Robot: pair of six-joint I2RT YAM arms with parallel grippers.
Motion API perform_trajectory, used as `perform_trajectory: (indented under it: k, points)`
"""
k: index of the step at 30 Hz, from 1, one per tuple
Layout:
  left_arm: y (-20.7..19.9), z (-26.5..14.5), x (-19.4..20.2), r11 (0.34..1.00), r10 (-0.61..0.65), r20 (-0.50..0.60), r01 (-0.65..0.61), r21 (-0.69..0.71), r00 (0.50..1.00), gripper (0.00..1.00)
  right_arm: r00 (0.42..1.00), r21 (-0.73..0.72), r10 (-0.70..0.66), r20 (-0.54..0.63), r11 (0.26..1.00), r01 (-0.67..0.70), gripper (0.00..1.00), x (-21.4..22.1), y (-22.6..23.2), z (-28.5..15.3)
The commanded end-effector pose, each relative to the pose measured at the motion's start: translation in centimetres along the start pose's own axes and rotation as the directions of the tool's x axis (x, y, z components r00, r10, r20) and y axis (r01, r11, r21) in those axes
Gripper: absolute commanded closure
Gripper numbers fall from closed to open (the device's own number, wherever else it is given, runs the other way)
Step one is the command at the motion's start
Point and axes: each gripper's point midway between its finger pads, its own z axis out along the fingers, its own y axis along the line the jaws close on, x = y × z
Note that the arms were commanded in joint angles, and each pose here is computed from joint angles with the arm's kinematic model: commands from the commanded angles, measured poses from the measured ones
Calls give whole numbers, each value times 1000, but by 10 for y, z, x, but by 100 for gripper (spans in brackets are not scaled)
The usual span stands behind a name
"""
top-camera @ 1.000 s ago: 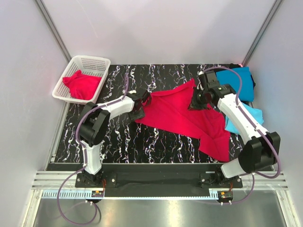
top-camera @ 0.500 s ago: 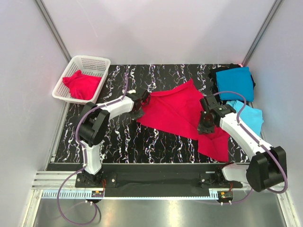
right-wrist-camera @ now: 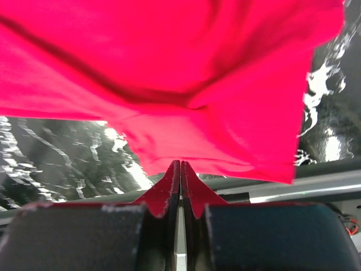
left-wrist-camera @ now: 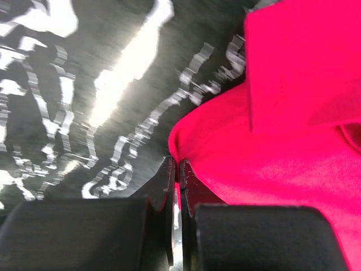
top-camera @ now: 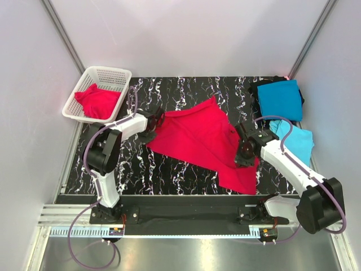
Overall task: Fold and stack the t-shirts
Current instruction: Flatten the tshirt out
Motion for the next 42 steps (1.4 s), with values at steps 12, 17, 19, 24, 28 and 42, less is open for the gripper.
perform_trajectory:
  k: [12, 17, 19, 24, 28, 42]
  points:
    - [57, 1, -31, 983, -109, 61, 116, -142, 992, 100, 999, 240, -2, 52, 971, -10, 91, 42, -22, 30]
    - [76, -5, -40, 975, -142, 95, 156, -161, 985, 100, 994, 387, -32, 103, 922, -10, 92, 27, -40, 26]
    - [79, -6, -41, 973, -145, 99, 160, -166, 984, 100, 996, 415, -42, 74, 910, 8, 94, 30, -42, 31]
    - [89, -9, -43, 968, -161, 107, 179, -178, 981, 100, 996, 428, -79, 50, 902, 49, 85, 40, -33, 37]
    - [99, -13, -48, 962, -181, 123, 201, -184, 976, 100, 995, 458, -97, 32, 886, 72, 85, 48, -31, 44]
    - [102, -22, -53, 963, -192, 133, 212, -164, 972, 100, 987, 444, -153, -42, 882, 156, 64, 86, -8, 42]
